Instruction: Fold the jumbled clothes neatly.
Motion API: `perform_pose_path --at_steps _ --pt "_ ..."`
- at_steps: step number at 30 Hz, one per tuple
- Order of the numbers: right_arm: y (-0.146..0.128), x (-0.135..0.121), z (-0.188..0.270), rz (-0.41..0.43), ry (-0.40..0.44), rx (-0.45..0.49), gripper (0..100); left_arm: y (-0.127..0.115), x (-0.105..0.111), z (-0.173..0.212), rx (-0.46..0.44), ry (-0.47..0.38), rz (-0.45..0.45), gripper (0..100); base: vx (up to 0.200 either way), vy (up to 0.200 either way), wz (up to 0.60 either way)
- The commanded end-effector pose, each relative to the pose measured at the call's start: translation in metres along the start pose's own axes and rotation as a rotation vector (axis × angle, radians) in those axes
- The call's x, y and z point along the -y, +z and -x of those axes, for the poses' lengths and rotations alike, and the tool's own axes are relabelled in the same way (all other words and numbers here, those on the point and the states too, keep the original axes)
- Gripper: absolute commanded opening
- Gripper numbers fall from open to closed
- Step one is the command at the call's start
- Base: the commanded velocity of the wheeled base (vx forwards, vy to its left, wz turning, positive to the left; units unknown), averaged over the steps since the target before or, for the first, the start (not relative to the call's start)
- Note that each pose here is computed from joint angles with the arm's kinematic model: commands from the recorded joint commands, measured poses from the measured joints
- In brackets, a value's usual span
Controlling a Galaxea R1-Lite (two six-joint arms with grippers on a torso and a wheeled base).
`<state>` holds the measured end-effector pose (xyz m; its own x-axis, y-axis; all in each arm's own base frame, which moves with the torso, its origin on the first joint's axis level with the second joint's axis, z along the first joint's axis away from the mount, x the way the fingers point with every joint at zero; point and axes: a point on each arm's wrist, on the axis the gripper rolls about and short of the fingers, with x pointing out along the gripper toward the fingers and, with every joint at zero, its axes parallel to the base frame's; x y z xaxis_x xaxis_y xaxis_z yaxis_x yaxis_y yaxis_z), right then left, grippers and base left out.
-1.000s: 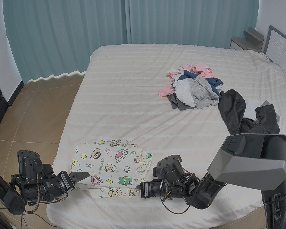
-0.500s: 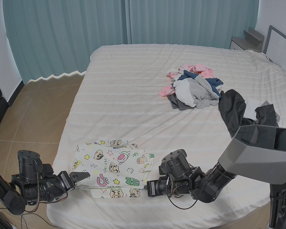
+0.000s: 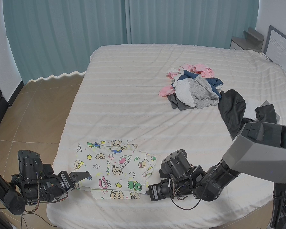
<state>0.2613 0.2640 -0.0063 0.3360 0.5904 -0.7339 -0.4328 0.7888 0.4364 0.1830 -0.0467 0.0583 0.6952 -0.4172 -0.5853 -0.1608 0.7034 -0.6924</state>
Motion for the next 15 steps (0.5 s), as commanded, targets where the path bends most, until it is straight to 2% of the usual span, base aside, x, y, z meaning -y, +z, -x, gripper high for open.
perform_pose_path --at_steps 1,2,3,9,15 --pt "-0.001 0.0 0.0 0.004 0.0 -0.004 0 0.0 0.0 -0.001 -0.002 0.002 0.001 100 0.0 0.0 0.0" --pt "-0.001 0.0 0.0 0.004 0.0 -0.004 0 0.0 0.0 -0.001 -0.002 0.002 0.001 100 0.0 0.0 0.0" --pt "-0.002 0.001 0.0 0.006 -0.004 -0.008 100 0.0 0.0 -0.002 -0.003 0.005 0.002 100 0.0 0.0 0.0" --pt "0.003 0.0 0.001 0.004 0.002 0.016 100 0.006 -0.003 -0.005 0.016 0.013 0.015 100 0.0 0.0 0.0" --pt "0.012 -0.002 -0.001 -0.005 -0.009 0.057 100 0.023 -0.002 -0.007 0.121 -0.01 0.031 100 0.0 0.0 0.0"
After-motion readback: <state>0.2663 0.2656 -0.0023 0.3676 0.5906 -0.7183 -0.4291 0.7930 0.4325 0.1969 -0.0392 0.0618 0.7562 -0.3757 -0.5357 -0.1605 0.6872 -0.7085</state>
